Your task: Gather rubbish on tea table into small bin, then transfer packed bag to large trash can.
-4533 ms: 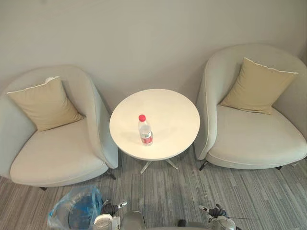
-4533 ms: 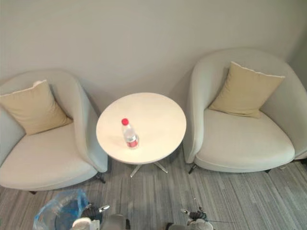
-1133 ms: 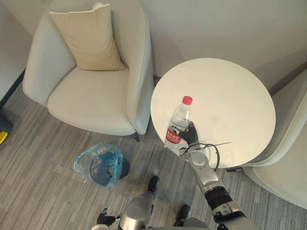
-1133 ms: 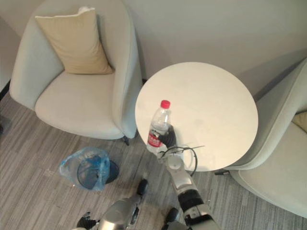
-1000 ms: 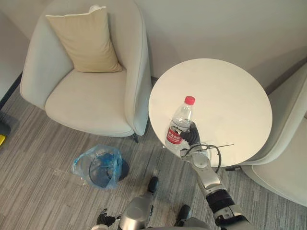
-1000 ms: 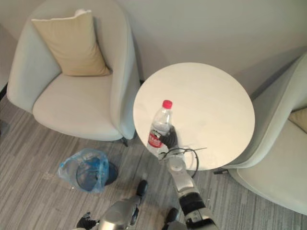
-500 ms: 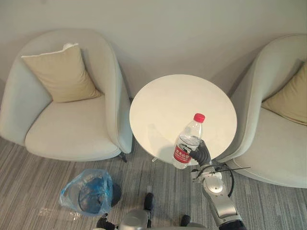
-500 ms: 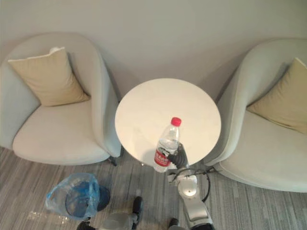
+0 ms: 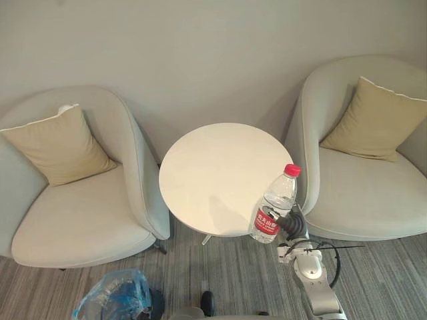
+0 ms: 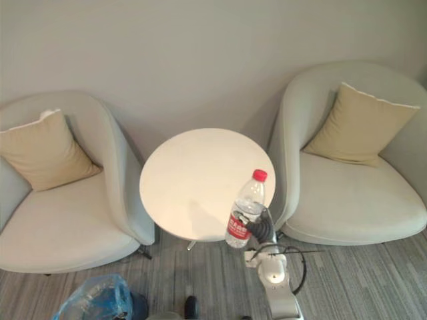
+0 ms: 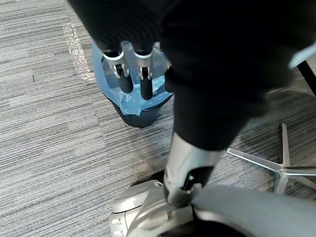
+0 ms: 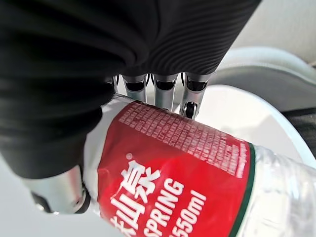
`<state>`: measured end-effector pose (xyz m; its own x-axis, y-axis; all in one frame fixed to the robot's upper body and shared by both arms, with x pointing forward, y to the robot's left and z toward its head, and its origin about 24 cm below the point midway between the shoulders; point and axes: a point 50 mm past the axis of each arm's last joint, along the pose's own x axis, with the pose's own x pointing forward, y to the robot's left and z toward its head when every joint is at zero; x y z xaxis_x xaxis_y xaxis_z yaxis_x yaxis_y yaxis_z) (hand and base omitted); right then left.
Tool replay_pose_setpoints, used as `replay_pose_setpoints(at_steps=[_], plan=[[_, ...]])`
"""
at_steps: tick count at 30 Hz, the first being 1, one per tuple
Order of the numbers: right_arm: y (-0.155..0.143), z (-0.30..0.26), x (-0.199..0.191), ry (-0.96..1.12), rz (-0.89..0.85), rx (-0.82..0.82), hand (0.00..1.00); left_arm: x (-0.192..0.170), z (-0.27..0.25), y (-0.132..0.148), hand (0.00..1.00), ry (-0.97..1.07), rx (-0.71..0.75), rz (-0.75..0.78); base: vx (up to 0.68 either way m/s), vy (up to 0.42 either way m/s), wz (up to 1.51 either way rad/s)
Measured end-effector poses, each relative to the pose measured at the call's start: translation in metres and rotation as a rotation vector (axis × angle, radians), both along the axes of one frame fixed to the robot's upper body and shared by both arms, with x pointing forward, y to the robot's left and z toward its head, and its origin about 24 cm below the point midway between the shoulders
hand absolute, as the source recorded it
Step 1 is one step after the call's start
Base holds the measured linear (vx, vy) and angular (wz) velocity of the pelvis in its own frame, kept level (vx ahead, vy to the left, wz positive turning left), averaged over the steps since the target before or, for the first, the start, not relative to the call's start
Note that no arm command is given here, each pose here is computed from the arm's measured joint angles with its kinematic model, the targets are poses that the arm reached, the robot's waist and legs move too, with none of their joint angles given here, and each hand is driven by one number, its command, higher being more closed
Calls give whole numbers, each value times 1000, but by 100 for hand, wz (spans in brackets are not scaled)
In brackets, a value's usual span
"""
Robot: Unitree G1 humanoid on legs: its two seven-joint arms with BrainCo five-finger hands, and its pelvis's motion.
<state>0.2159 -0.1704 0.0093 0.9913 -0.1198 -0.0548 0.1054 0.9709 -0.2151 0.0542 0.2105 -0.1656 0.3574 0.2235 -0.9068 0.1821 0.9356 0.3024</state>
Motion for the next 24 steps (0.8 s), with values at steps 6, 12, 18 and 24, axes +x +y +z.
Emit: replay_pose_setpoints(at_steps=[6,12,18,24], plan=[[-7,14,9,-57,7,-82,100,7,0,-11,0,-27,-33,-2,-114,-25,23],[-20,31,20,-137,-74,-92,100,15,1,-13,0,-24,-37,-69,-131,13,64],[-20,31,17,-145,-143,-52,100,12,1,-1,0,-1,-3,-93,-124,122,49],[-2,13,13,-62,-64,-66,100,2,-1,-3,0,22,-18,-82,-104,65,31]])
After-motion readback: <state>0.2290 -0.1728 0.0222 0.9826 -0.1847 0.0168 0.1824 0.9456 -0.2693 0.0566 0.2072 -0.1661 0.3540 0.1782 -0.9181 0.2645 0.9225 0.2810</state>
